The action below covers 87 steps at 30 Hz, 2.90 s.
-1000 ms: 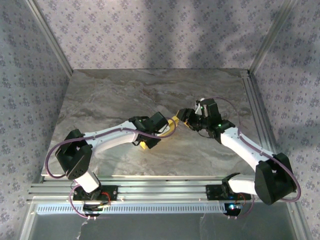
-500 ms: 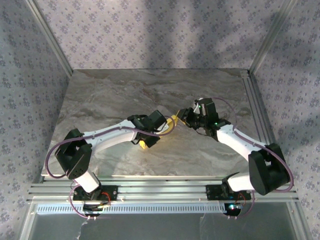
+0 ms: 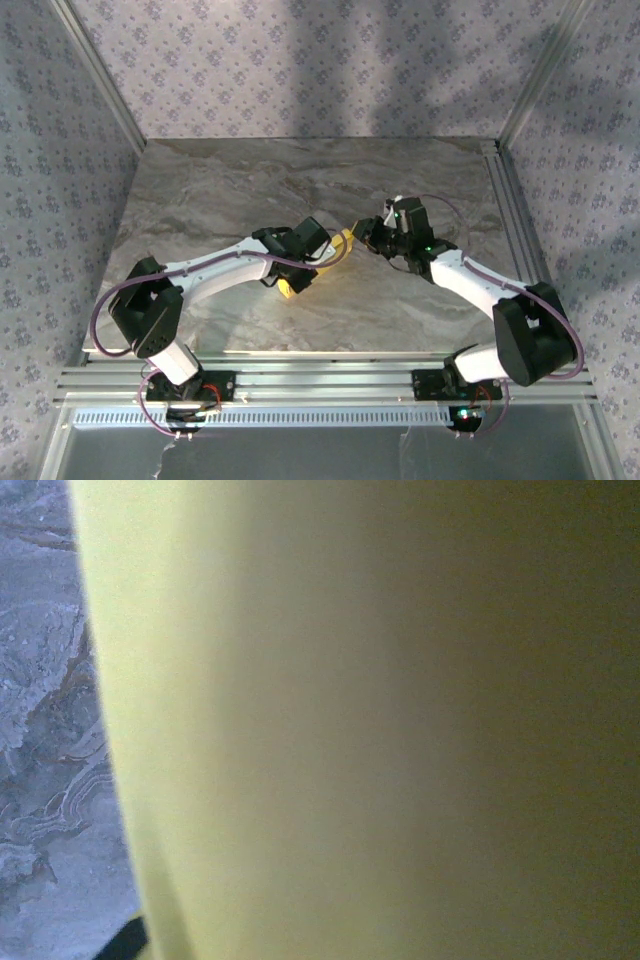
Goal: Fold the paper box
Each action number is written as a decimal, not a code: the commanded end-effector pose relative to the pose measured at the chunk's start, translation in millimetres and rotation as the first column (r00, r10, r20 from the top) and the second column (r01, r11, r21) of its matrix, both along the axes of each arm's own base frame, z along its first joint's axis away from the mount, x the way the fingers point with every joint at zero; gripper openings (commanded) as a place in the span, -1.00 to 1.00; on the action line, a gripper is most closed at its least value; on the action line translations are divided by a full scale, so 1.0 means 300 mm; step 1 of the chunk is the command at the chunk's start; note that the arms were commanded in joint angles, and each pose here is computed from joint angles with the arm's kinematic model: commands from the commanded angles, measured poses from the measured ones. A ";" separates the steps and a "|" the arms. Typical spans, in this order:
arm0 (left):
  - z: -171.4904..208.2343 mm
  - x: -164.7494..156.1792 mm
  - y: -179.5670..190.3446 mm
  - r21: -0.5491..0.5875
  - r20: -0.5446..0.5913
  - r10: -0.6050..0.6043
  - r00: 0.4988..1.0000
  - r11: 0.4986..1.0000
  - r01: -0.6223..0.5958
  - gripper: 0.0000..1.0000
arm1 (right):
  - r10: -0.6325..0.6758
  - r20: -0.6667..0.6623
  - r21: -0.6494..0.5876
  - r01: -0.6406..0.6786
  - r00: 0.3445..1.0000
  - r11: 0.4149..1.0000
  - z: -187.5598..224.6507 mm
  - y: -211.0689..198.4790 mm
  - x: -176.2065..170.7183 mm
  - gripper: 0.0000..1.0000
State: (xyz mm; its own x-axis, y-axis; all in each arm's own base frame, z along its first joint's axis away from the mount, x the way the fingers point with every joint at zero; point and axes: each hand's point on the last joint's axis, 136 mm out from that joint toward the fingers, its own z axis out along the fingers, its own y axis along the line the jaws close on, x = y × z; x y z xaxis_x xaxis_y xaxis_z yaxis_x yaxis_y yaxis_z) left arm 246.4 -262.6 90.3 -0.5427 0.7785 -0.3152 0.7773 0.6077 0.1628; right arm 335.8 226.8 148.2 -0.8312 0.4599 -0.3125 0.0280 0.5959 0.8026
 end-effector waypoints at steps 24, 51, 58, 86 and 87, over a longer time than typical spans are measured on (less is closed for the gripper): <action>0.086 0.024 -0.001 -0.131 0.041 0.058 0.997 0.990 -0.053 -0.12 | -0.022 -0.133 -0.319 -0.022 0.991 0.947 -0.216 -0.056 -0.078 -0.92; 0.360 0.001 0.071 -0.472 -0.001 0.374 0.927 0.817 -0.331 -0.48 | -0.026 -0.091 -0.312 -0.003 0.995 0.950 -0.166 -0.056 -0.076 -0.92; 0.379 -0.010 0.093 -0.540 -0.066 0.468 0.881 0.726 -0.426 -0.53 | -0.033 -0.045 -0.299 0.018 0.998 0.954 -0.149 -0.057 -0.080 -0.92; 0.141 0.027 0.157 -0.447 -0.154 0.560 0.814 0.695 -0.563 -0.50 | -0.126 -0.093 -0.366 0.083 0.988 0.927 -0.228 -0.162 -0.296 -0.05; 0.122 0.036 0.159 -0.446 -0.177 0.562 0.808 0.685 -0.575 -0.50 | -0.123 -0.108 -0.341 0.079 0.987 0.937 -0.231 -0.135 -0.314 0.02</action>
State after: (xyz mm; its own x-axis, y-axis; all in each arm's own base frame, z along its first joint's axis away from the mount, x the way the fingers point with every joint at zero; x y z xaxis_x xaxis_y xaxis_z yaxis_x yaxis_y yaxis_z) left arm 252.2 -227.1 148.2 -0.8188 0.0879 -0.5673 0.2931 0.9137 -0.2815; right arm 251.8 178.4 77.0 -0.8299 0.3891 -0.3999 0.1416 0.8401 0.5236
